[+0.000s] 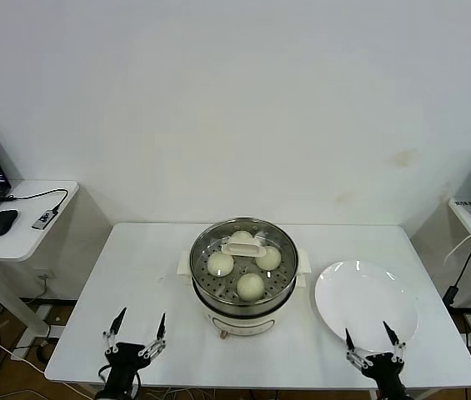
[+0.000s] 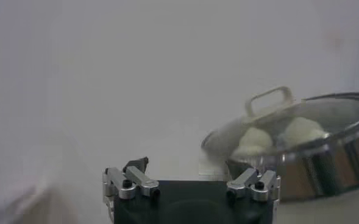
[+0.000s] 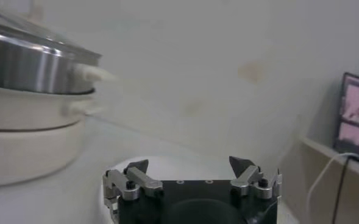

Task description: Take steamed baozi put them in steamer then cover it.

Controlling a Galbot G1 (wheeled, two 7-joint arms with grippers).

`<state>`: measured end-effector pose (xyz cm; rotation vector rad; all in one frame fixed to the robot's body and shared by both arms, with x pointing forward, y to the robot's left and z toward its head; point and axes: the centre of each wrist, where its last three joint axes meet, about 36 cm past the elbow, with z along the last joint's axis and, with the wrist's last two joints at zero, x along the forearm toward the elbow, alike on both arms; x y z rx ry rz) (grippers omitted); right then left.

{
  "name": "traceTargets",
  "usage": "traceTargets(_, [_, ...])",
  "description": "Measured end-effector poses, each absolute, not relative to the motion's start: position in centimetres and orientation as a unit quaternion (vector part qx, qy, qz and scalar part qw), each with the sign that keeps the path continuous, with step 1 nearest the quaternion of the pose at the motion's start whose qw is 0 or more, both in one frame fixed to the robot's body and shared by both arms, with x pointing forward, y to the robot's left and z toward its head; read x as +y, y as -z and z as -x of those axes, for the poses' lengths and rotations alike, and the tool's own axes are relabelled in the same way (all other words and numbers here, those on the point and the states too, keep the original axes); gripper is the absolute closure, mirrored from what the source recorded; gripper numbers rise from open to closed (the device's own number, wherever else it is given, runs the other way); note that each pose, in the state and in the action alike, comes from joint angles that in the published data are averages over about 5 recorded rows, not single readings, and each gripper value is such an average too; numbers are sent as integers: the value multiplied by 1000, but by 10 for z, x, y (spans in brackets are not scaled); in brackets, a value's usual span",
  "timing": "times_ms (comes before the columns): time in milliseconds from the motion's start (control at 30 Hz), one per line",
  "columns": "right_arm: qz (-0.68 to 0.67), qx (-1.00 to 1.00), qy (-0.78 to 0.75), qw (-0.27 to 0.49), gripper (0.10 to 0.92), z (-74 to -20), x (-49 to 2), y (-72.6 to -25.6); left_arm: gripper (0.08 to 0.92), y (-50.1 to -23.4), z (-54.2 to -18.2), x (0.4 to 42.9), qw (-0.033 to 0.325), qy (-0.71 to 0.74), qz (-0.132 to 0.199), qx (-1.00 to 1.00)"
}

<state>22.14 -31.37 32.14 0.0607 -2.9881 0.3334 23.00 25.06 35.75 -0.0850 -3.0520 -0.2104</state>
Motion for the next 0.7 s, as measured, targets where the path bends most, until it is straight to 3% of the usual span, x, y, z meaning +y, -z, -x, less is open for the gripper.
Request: traceTargets(700, [-56, -993, -57, 86, 200, -211, -285, -330, 177, -334, -205, 260, 83, 5, -15, -996])
